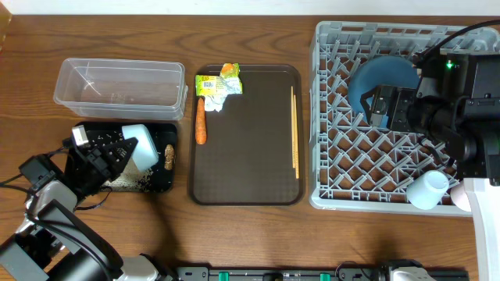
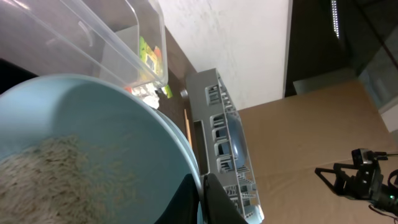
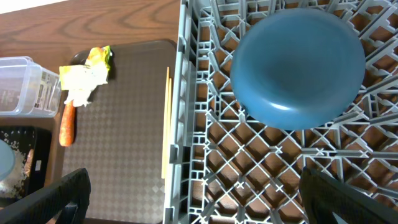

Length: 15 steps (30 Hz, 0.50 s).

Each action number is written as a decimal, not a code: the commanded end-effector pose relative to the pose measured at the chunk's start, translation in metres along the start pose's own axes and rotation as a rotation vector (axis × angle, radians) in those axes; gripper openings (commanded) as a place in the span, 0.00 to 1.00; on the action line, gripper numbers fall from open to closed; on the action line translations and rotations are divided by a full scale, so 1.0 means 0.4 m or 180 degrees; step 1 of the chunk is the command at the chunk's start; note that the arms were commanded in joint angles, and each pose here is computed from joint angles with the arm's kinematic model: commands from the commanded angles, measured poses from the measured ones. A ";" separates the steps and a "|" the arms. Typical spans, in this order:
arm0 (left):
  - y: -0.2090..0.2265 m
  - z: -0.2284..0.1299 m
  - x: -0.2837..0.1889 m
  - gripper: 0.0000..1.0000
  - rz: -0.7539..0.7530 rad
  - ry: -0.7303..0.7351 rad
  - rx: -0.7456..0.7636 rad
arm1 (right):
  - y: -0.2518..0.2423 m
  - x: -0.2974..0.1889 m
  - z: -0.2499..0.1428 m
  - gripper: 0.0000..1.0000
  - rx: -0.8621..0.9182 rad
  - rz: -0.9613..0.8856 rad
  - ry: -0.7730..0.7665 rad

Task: Sort waste into correct bins and load items into the dishwasher rack
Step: 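Tip the rice bowl with left gripper to pour rice onto the black tray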

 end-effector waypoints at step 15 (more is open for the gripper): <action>0.013 -0.016 -0.023 0.06 -0.0142 -0.0074 -0.0608 | -0.001 0.000 -0.007 0.99 0.0054 0.0015 0.0051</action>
Point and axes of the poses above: each gripper's point midway between its finger pads, its own x axis out along the fingers, its own y axis along the line the jaws close on, z = x × y, the point moved 6 cm from there along -x, back along the fingers, and after that the axes turned 15 degrees about -x, right-handed, at the moved point
